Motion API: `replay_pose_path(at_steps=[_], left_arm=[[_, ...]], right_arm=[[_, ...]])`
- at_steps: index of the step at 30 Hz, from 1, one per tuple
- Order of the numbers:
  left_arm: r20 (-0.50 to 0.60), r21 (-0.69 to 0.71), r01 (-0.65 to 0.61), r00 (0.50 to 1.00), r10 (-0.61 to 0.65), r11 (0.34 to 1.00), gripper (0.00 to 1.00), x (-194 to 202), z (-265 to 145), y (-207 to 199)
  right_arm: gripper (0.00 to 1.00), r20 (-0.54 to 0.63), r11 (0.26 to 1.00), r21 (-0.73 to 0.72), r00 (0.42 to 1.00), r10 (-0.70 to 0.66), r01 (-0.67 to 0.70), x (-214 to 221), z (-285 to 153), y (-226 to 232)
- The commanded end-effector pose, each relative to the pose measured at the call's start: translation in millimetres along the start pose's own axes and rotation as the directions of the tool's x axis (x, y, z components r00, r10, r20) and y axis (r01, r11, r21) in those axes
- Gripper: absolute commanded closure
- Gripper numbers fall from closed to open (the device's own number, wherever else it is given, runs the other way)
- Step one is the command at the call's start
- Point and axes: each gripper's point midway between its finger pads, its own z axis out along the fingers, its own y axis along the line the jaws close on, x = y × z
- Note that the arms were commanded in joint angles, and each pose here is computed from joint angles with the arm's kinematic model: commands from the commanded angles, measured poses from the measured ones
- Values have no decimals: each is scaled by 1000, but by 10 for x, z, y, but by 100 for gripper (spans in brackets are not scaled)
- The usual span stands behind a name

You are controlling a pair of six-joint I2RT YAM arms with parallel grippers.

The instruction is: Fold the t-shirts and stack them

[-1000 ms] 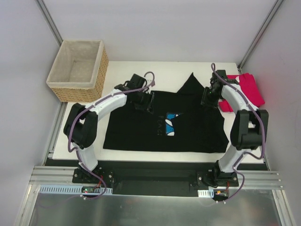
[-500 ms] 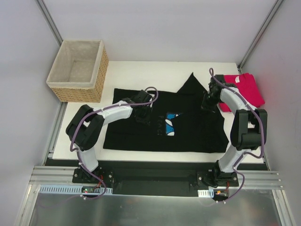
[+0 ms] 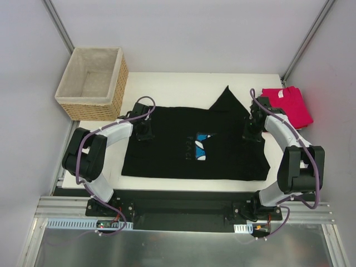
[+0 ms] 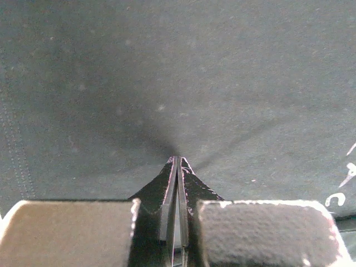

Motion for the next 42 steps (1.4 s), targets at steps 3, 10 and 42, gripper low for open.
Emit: replay_pose_path(at_steps=[3, 10, 42], left_arm=[[42, 68, -8, 999, 5, 998, 100, -194, -52, -223], [32, 56, -20, 999, 18, 998, 100, -146, -31, -174], [-195, 16, 85, 978, -81, 996, 100, 314, 283, -66]], right_arm=[[99, 56, 998, -18, 997, -56, 57, -253, 36, 86], [99, 36, 995, -19, 995, -93, 93, -496, 152, 175], [99, -274, 993, 118, 962, 3, 30, -150, 774, 231]])
